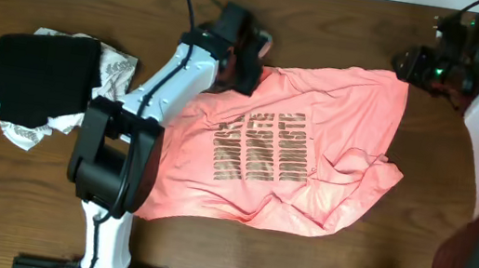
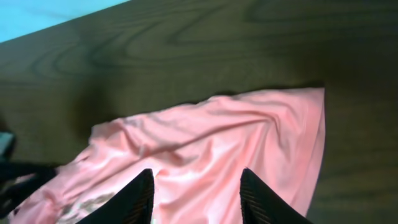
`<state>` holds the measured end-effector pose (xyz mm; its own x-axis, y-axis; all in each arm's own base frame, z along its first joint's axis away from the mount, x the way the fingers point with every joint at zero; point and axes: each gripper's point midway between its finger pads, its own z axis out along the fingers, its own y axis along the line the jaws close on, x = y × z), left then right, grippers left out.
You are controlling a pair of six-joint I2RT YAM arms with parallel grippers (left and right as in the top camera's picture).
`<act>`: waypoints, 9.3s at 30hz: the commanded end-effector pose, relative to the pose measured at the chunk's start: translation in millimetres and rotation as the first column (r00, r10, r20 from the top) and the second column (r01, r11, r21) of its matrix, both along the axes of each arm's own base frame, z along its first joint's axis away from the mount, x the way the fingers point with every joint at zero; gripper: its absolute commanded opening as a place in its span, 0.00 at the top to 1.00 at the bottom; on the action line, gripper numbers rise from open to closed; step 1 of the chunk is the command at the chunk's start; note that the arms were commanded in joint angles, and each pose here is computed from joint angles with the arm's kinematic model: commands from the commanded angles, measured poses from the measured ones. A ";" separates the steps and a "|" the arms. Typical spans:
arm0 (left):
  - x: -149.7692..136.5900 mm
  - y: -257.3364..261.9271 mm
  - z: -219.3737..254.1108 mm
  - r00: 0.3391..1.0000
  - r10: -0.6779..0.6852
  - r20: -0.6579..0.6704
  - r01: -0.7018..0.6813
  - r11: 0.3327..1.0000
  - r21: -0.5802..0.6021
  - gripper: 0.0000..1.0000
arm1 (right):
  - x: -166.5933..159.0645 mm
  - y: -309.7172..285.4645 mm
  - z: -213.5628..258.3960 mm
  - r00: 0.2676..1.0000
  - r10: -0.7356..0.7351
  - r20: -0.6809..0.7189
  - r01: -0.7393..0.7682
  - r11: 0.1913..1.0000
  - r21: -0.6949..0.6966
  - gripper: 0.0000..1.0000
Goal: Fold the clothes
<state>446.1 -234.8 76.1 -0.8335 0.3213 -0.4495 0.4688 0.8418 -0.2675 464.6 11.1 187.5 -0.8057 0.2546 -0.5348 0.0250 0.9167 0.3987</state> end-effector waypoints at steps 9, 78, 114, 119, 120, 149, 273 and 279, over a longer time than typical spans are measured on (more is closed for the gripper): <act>-10.2 -47.3 -64.2 0.994 -0.098 -0.057 0.096 0.995 -0.033 0.94 | -24.5 4.6 11.5 0.999 0.009 -0.052 -0.008 1.000 0.013 0.61; -67.6 -9.7 -61.9 0.924 0.045 -0.380 0.040 0.976 0.213 0.61 | -1.4 11.1 -196.4 0.951 -0.022 -0.307 -0.042 0.979 -0.201 0.83; -90.9 15.6 -96.0 0.904 0.084 -0.419 0.056 0.949 0.311 0.60 | -154.5 -100.9 -111.6 0.719 -0.298 -0.628 0.028 0.915 -0.402 0.98; -90.9 16.2 -96.1 0.904 0.084 -0.419 0.057 0.948 0.314 0.60 | -179.1 -115.9 -106.0 0.620 -0.441 -0.649 0.079 0.858 -0.507 0.98; -91.0 16.2 -96.1 0.904 0.084 -0.419 0.057 0.948 0.314 0.60 | -179.8 -118.2 -105.4 0.615 -0.455 -0.644 0.084 0.850 -0.521 0.92; -106.8 26.9 -94.6 0.875 0.104 -0.473 0.078 0.934 0.350 0.60 | 17.4 33.5 -141.5 0.984 0.107 -0.140 -0.121 0.988 -0.098 0.50; -273.0 4.0 -24.3 0.818 -0.034 -0.574 0.332 0.842 0.424 0.94 | -21.9 -64.1 -42.5 0.992 -0.078 -0.095 0.075 0.997 -0.030 0.88; -204.4 -2.0 -17.4 0.948 0.004 -0.320 0.140 0.893 0.428 0.94 | -26.5 -77.8 -45.4 0.978 -0.164 -0.132 0.164 0.986 -0.013 0.99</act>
